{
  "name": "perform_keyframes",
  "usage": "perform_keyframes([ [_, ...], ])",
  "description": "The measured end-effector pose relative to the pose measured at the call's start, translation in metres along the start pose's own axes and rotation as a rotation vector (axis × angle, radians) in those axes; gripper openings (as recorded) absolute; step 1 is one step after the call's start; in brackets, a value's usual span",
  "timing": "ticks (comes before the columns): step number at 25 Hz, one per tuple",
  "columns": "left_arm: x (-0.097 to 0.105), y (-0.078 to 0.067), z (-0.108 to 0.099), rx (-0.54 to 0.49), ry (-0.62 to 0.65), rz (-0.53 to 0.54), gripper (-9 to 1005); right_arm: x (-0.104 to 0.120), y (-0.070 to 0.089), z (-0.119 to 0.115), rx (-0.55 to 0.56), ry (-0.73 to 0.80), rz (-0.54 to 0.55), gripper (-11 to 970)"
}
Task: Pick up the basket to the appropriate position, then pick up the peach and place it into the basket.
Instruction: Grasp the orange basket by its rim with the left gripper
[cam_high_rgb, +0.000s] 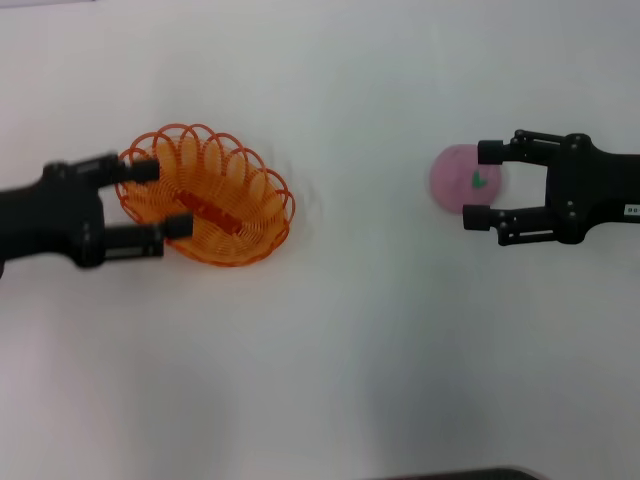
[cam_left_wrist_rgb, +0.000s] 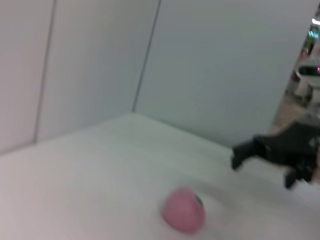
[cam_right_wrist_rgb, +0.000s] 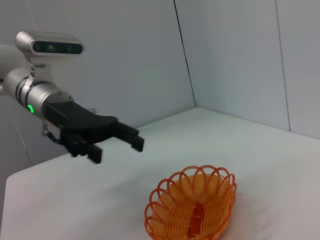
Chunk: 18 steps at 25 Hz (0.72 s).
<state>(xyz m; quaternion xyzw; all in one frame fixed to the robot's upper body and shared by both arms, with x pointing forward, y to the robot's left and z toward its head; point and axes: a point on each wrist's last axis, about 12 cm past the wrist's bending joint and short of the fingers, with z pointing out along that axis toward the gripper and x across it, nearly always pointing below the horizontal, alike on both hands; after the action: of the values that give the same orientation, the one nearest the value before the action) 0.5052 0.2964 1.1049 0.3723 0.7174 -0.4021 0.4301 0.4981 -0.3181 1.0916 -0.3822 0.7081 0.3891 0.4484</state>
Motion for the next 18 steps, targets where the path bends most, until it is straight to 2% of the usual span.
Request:
perform_keyframes([
  [9,-0.016,0.019,0.021,-0.084,-0.135,0.001,875,-0.002,0.0,0.0,0.001,-0.025,-0.001,942],
  [18,-0.018,0.033,0.034,-0.197,-0.3,0.023,874,-0.001,0.0,0.004,-0.004,-0.045,0.001,942],
])
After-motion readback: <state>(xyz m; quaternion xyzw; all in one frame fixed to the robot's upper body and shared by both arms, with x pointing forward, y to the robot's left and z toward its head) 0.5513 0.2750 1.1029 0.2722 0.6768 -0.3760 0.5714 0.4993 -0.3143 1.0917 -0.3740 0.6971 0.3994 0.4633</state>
